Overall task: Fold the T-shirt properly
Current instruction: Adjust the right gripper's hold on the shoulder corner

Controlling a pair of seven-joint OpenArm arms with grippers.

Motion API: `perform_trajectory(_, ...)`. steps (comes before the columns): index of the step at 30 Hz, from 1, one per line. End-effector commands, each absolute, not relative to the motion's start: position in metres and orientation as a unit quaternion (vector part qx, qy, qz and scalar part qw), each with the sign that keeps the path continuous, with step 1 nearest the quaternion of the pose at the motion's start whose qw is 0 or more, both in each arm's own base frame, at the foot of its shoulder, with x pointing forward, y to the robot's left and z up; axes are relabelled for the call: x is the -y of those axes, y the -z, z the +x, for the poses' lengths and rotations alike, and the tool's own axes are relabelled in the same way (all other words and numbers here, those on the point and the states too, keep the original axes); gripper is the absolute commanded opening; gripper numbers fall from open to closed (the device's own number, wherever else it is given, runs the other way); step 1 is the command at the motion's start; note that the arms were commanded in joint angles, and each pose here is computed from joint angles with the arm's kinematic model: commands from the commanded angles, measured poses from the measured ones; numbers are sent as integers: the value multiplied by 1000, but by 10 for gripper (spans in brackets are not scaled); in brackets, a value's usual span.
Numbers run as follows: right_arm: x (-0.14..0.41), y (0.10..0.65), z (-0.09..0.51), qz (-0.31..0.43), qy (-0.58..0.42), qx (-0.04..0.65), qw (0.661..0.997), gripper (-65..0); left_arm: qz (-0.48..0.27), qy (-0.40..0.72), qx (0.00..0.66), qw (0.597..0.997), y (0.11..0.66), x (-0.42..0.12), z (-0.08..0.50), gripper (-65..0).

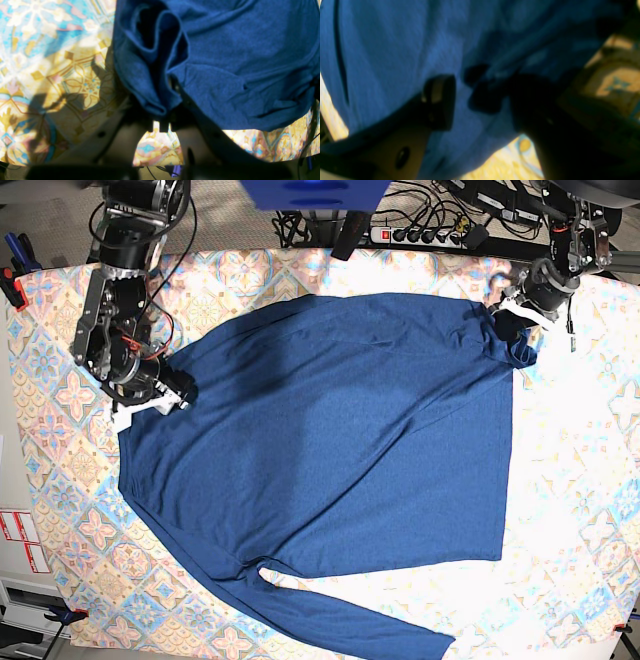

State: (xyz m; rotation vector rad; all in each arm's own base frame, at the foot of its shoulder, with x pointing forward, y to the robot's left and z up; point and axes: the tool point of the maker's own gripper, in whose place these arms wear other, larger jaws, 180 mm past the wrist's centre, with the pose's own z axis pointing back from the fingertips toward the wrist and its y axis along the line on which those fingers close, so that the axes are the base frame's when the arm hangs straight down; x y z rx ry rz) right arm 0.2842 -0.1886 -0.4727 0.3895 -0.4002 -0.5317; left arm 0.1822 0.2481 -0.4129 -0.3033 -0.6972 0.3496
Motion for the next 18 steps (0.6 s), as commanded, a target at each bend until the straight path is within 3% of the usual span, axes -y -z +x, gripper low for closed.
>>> perform_trajectory(1, 175, 469, 292, 203, 246, 190, 929, -302, -146, -164, 354, 909, 404, -252, 188, -650)
perform_trajectory(4, 173, 468, 294, 204, 242, 192, 929, -362, -146, -164, 354, 909, 404, -252, 188, -650)
perform_trajectory(10, 188, 468, 291, 201, 267, 196, 922, -606, -146, -164, 354, 909, 404, -252, 188, -650)
perform_trajectory(18, 235, 459, 260, 168, 321, 226, 904, -630, -146, -163, 354, 909, 404, -252, 188, -650)
